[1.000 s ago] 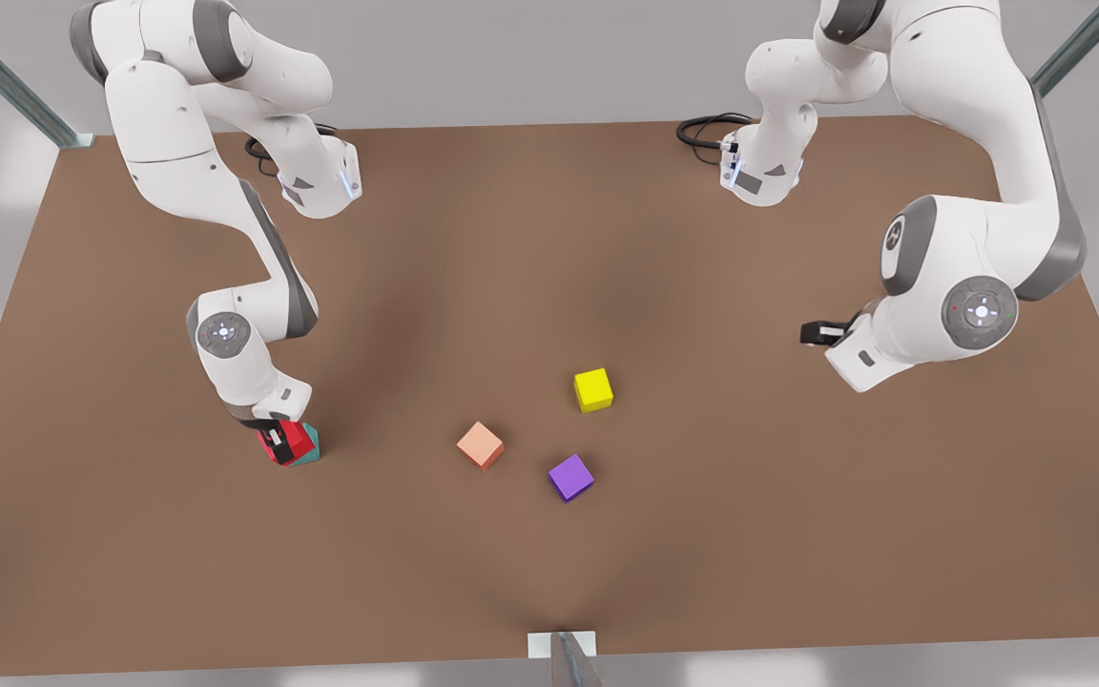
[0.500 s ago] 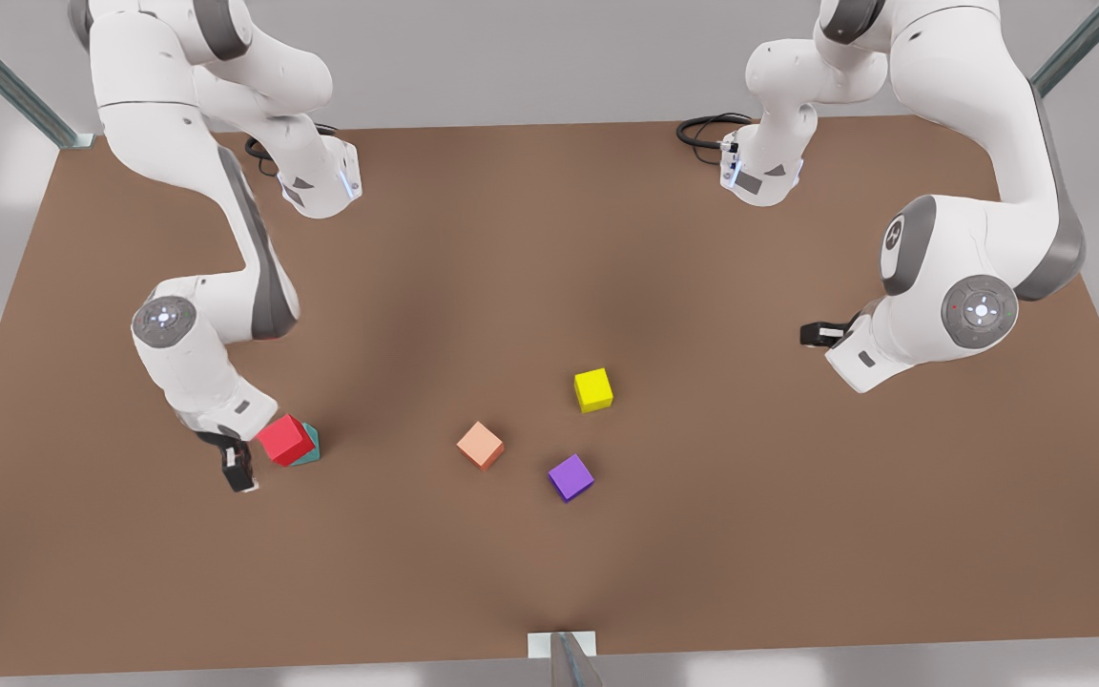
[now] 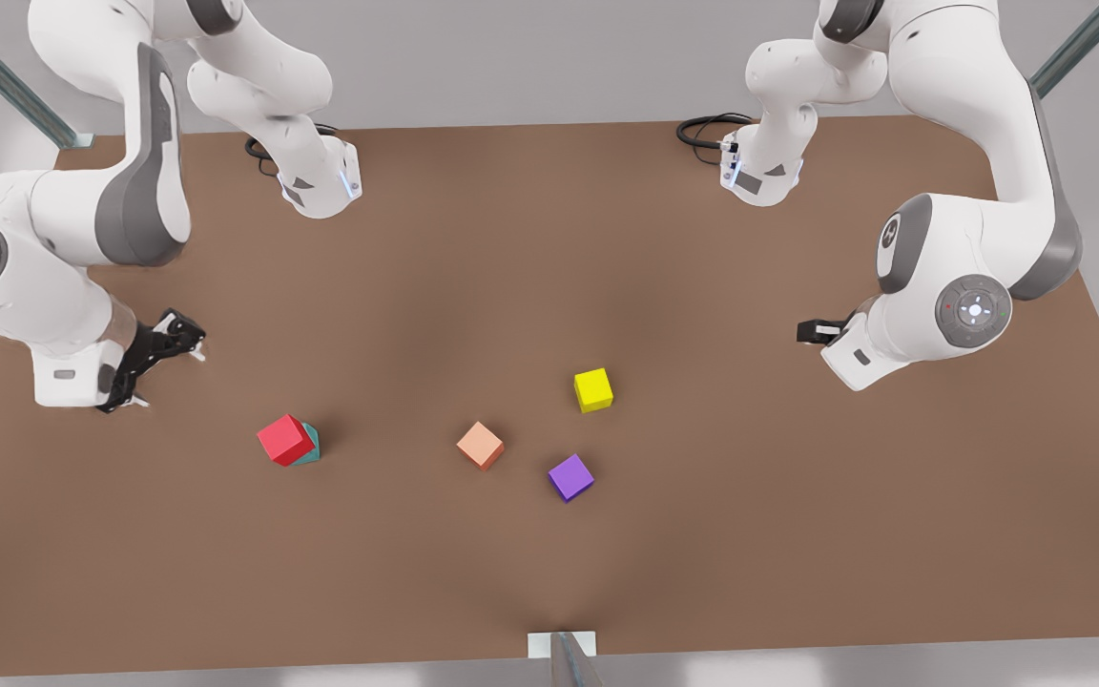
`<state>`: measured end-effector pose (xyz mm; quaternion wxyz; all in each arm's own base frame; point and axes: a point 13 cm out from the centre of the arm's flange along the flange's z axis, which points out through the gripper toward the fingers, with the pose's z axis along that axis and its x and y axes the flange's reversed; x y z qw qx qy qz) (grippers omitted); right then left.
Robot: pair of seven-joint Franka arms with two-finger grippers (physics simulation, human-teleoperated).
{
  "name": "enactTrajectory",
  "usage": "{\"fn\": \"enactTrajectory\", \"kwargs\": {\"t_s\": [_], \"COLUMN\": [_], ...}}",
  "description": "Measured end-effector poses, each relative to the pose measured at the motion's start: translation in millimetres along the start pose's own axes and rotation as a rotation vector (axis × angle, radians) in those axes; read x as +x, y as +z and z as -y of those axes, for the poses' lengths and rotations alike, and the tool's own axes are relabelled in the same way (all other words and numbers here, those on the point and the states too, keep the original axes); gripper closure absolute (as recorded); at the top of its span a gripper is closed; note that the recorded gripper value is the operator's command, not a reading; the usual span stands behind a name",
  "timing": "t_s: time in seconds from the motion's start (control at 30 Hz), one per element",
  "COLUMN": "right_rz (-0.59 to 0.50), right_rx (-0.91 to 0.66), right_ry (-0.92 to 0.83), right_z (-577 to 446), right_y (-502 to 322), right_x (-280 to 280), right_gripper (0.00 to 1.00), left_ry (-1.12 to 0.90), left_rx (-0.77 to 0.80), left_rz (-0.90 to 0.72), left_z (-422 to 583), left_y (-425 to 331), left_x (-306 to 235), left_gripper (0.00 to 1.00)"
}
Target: Pick up red wooden cube and pass to hand red wooden cube and place in blue wooden cube
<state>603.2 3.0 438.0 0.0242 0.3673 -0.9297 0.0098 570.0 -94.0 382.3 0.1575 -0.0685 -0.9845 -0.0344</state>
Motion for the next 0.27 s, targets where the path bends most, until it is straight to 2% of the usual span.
{"fn": "enactTrajectory", "kwargs": {"t_s": [0.1, 0.27], "right_rz": [-0.035, -0.073], "right_rx": [-0.03, -0.052], "right_ry": [0.138, 0.297], "right_z": [-11.2, -23.6], "right_y": [-2.7, 0.1], "right_x": [25.0, 33.4], "right_gripper": [0.0, 0.0], "left_ry": [-0.001, -0.002], "left_rx": [0.0, -0.001], "left_rz": [-0.001, -0.004], "left_z": [-0.1, 0.1], "left_y": [-0.4, -0.2], "left_x": [0.8, 1.7], "left_gripper": [0.0, 0.0]}}
